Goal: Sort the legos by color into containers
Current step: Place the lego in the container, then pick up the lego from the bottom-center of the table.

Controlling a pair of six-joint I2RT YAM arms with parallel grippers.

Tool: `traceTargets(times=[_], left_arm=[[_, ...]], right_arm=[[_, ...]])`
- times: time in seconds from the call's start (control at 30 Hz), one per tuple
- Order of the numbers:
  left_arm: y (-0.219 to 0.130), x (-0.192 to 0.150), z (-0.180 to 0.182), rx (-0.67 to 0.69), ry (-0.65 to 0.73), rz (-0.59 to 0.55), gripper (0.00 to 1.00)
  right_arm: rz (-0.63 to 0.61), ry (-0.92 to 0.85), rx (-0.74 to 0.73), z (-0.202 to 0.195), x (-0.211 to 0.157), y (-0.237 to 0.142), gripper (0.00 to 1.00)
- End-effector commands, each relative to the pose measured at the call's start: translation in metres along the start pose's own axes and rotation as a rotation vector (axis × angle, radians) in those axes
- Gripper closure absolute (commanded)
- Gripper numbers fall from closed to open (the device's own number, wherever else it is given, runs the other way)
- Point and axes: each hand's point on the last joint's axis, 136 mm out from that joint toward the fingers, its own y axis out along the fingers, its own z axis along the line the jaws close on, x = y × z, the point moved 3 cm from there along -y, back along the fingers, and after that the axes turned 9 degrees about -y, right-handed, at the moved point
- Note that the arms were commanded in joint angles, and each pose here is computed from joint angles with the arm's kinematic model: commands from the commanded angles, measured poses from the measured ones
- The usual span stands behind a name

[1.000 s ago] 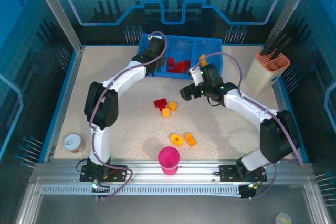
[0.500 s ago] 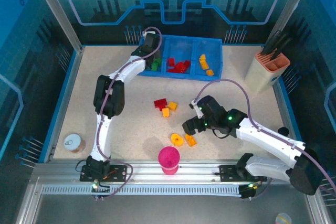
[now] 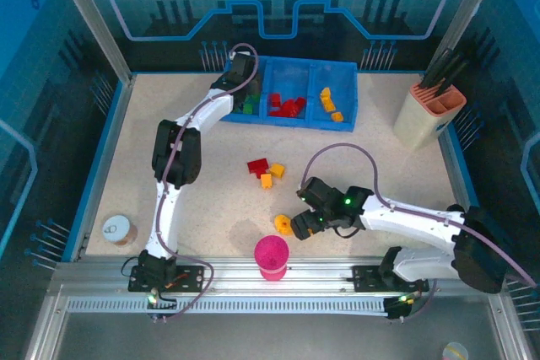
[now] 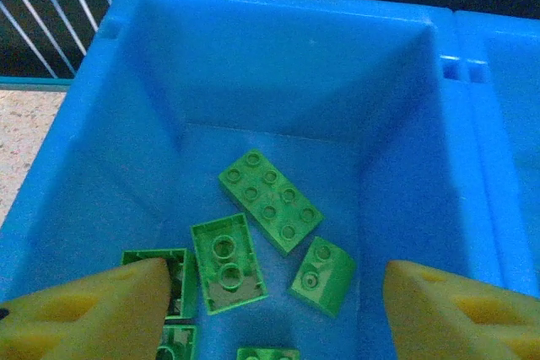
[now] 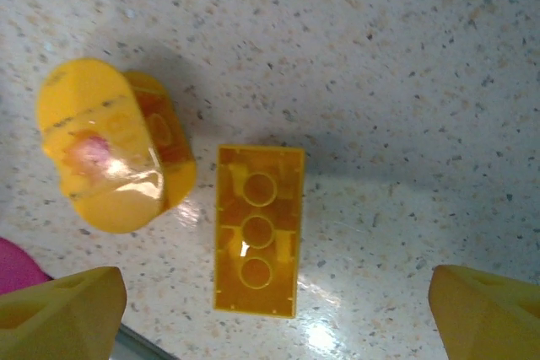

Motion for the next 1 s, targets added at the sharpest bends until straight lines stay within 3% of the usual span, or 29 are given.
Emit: traceTargets(times=[0.0,0.4,0.83,0.97], left_arm=[[-0.051,0.053,-0.013,-0.098,-0.014,-0.079,0.30],[-0.153,0.107,-0.019,-0.227,0.004,-0.213,0.23],[-0.241,0.096,0.012,-0.251,0.022,-0.258,0.20],[-0.267,0.076,0.025,-0.263,0.087,-0.235,0.11]], right_arm=[[0.034,-0.026,-0.042,-0.003,-0.005,0.003,0.10],[0.127,-0.131,-0.039,0.011,-0.003,0.036,0.17],[0.195,-0.173,-0.043,0.013,-0.007,0.053,0.54],[0.170,-0.169,-0.049,0.009,-0.003,0.041,0.64]])
